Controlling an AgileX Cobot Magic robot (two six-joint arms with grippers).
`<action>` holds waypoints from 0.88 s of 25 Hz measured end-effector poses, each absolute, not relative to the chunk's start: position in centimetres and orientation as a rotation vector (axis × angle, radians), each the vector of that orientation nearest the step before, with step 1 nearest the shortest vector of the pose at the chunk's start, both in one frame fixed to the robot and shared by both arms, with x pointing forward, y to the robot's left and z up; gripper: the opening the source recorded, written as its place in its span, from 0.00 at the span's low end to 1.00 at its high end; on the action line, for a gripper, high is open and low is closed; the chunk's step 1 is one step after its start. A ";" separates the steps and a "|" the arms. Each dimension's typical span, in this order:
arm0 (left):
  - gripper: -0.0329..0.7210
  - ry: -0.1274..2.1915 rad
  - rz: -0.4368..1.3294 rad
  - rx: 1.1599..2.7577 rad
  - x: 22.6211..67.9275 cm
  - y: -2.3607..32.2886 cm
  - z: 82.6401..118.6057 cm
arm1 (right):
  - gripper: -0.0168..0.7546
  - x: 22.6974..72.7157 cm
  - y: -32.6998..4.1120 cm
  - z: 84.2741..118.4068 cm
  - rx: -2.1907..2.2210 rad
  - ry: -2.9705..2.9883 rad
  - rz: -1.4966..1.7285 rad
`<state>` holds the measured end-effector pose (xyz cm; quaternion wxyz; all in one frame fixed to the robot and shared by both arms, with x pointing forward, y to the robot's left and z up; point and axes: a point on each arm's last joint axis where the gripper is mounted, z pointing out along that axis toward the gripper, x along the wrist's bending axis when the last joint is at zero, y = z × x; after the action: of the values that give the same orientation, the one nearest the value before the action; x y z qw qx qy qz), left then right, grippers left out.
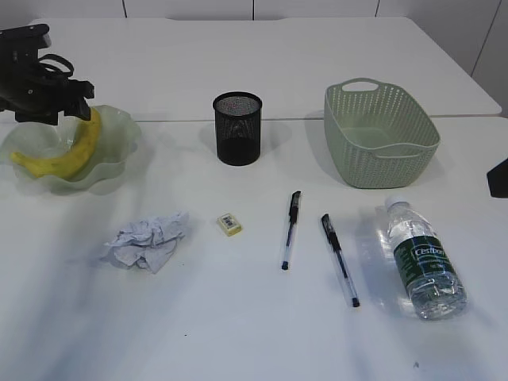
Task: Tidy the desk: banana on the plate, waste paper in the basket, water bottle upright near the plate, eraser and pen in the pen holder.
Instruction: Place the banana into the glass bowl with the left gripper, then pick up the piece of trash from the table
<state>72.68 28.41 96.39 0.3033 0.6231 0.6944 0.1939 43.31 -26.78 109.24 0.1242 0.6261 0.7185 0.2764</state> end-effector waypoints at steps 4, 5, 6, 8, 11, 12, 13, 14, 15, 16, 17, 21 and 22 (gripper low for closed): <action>0.64 1.853 0.490 1.669 72.4 28.4 96.4 | 0.74 43.3 -26.8 109.2 1.825 2.094 0.806; 0.64 1.852 0.486 1.671 72.3 28.3 96.7 | 0.74 43.3 -26.8 109.2 1.825 2.094 0.806; 0.64 1.846 0.491 1.668 72.2 28.3 97.3 | 0.74 43.3 -26.8 109.2 1.825 2.094 0.806; 0.64 1.828 0.505 1.662 71.8 28.3 98.8 | 0.74 43.3 -26.8 109.2 1.825 2.094 0.806; 0.64 1.796 0.542 1.684 70.9 28.4 101.5 | 0.74 43.3 -26.8 109.2 1.825 2.094 0.806; 0.64 1.786 0.559 1.703 70.6 28.5 102.2 | 0.74 43.3 -26.8 109.2 1.825 2.094 0.806; 0.64 1.777 0.576 1.723 70.1 28.6 103.1 | 0.74 43.3 -26.8 109.2 1.826 2.096 0.804; 0.64 1.771 0.590 1.747 69.7 28.7 103.9 | 0.74 43.3 -26.8 109.2 1.826 2.096 0.804; 0.64 1.766 0.601 1.764 69.2 28.8 104.7 | 0.74 43.3 -26.8 109.2 1.826 2.096 0.804; 0.64 1.769 0.606 1.793 68.7 28.9 105.3 | 0.74 43.3 -26.8 109.2 1.826 2.096 0.804; 0.64 1.772 0.611 1.820 68.2 29.0 106.0 | 0.74 43.3 -26.8 109.2 1.826 2.096 0.804; 0.64 1.810 0.579 1.904 65.6 29.2 108.5 | 0.74 43.3 -26.8 109.2 1.826 2.096 0.804; 0.64 1.825 0.559 1.924 64.9 29.2 109.0 | 0.74 43.3 -26.8 109.2 1.826 2.096 0.804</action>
<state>64.93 29.23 109.05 0.2142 0.6934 0.6578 0.2013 43.29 -26.77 109.23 0.1233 0.6262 0.7188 0.2757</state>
